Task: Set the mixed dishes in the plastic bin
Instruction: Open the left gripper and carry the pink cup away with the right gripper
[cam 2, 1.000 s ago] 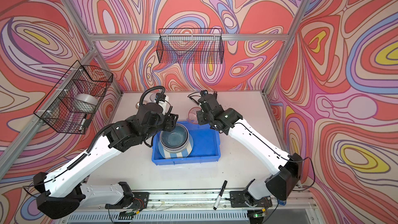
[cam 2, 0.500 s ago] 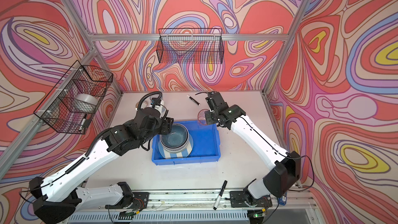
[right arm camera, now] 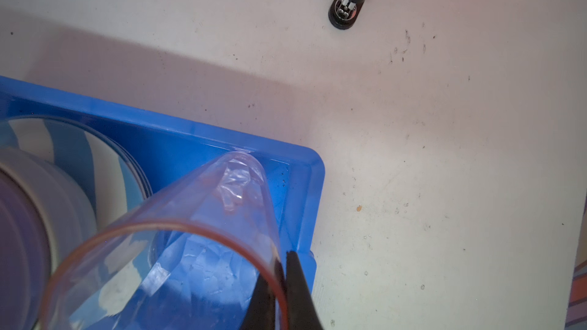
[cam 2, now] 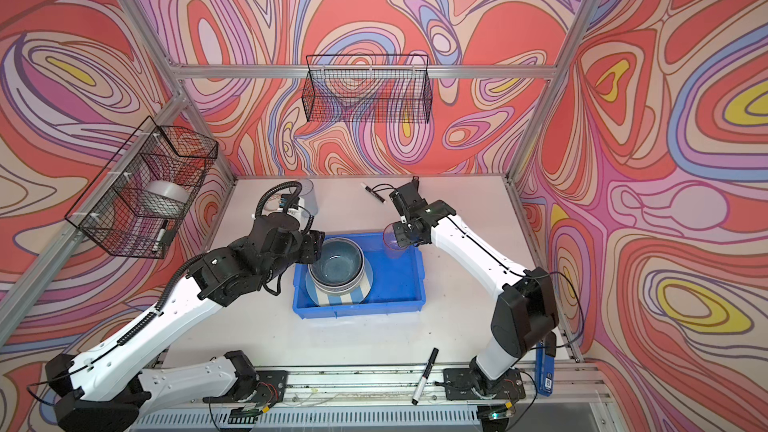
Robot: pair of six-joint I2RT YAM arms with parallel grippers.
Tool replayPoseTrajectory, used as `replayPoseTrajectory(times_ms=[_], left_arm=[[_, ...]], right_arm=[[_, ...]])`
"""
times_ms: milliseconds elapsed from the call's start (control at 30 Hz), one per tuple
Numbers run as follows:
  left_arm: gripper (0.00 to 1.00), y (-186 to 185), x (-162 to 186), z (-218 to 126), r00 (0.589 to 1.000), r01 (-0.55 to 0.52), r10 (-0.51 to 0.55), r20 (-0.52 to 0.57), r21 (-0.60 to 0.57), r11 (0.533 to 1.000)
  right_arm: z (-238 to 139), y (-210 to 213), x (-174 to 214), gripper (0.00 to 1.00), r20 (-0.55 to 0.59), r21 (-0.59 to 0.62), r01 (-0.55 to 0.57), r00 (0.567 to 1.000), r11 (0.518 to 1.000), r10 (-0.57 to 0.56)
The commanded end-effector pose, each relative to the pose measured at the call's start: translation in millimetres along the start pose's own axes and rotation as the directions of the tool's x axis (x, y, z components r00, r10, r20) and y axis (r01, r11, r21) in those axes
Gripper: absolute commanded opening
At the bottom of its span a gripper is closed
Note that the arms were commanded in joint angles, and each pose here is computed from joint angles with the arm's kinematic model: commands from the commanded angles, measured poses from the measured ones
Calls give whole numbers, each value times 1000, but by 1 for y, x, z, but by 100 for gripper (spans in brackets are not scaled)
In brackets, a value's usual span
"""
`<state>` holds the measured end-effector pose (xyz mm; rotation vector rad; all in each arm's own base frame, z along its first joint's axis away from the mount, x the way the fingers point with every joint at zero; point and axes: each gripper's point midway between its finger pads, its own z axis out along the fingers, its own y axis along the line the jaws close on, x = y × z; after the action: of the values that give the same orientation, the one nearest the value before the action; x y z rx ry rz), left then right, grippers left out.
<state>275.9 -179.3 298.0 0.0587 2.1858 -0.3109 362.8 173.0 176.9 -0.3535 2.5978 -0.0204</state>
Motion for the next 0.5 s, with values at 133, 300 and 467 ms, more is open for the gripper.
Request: replayPoseTrajectory(times_ms=[133, 300, 467], left_arm=[[61, 15, 10, -2, 1000, 17, -18, -23, -39, 999], [61, 19, 13, -3, 999, 19, -20, -25, -48, 999], [61, 22, 13, -3, 999, 21, -22, -27, -56, 998]], right_arm=[[20, -15, -5, 0, -17, 90, 17, 1000, 996, -16], [29, -18, -3, 0, -35, 106, 24, 999, 994, -21], [34, -21, -3, 0, -42, 115, 20, 999, 993, -16]])
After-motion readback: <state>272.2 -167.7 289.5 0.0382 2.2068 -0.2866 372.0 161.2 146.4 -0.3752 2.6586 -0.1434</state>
